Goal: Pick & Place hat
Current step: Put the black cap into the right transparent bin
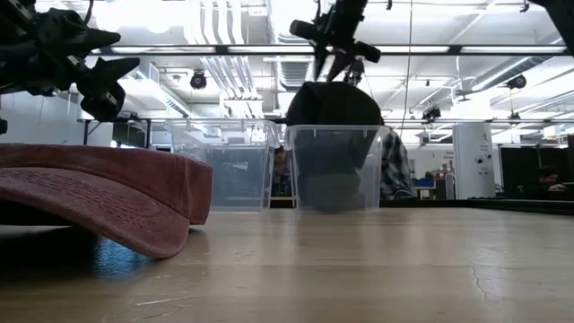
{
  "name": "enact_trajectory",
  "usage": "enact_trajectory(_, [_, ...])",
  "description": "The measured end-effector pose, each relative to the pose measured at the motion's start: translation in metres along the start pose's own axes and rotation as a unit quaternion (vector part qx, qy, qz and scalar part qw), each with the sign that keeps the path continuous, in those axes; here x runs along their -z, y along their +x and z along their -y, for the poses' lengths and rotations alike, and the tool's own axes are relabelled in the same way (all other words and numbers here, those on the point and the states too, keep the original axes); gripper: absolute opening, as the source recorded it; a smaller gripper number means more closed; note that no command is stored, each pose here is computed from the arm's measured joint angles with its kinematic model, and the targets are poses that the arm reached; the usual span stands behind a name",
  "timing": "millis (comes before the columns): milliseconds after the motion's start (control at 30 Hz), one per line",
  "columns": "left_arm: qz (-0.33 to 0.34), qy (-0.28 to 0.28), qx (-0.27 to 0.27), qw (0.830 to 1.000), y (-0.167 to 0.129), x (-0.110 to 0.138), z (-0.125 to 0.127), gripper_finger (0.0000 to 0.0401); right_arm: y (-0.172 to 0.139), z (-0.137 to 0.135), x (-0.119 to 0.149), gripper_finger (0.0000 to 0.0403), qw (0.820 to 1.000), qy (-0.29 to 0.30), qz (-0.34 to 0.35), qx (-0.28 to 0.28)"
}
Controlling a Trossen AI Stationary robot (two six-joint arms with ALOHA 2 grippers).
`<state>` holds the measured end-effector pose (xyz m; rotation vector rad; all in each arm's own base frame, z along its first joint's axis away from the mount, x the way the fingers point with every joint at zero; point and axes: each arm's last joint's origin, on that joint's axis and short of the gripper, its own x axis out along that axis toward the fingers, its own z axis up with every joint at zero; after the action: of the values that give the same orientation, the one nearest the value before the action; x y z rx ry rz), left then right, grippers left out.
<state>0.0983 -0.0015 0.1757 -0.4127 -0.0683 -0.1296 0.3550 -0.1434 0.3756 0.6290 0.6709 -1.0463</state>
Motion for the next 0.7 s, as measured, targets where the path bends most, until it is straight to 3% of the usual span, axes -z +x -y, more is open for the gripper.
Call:
enact_trajectory(133, [0.0, -0.002, 0.0, 1.0, 0.0, 0.0, 0.0, 0.0168, -0.006, 0.007, 0.003, 0.0074, 0.999, -0.018, 0.005, 0.043])
enact_trajectory(267, [0.0, -0.003, 0.0, 1.0, 0.0, 0.0, 0.0, 0.0168, -0.01, 0.008, 0.001, 0.0084, 0.999, -0.035, 0.012, 0.038])
enact_trajectory(533, [0.001, -0.004, 0.0, 1.0, 0.0, 0.0, 0.0, 0.0168, -0.047, 0.021, -0.008, 0.0198, 0.999, -0.018, 0.03, -0.012])
enact_trajectory(633, [0.001, -0.005, 0.0, 1.0, 0.0, 0.0, 0.0, 0.0168, -0.062, 0.026, -0.008, 0.0245, 0.998, -0.005, -0.003, -0.066])
enact_trajectory(700, [0.001, -0.005, 0.0, 1.0, 0.0, 0.0, 0.0, 0.0168, -0.066, 0.029, 0.001, 0.027, 0.997, -0.012, -0.047, -0.061])
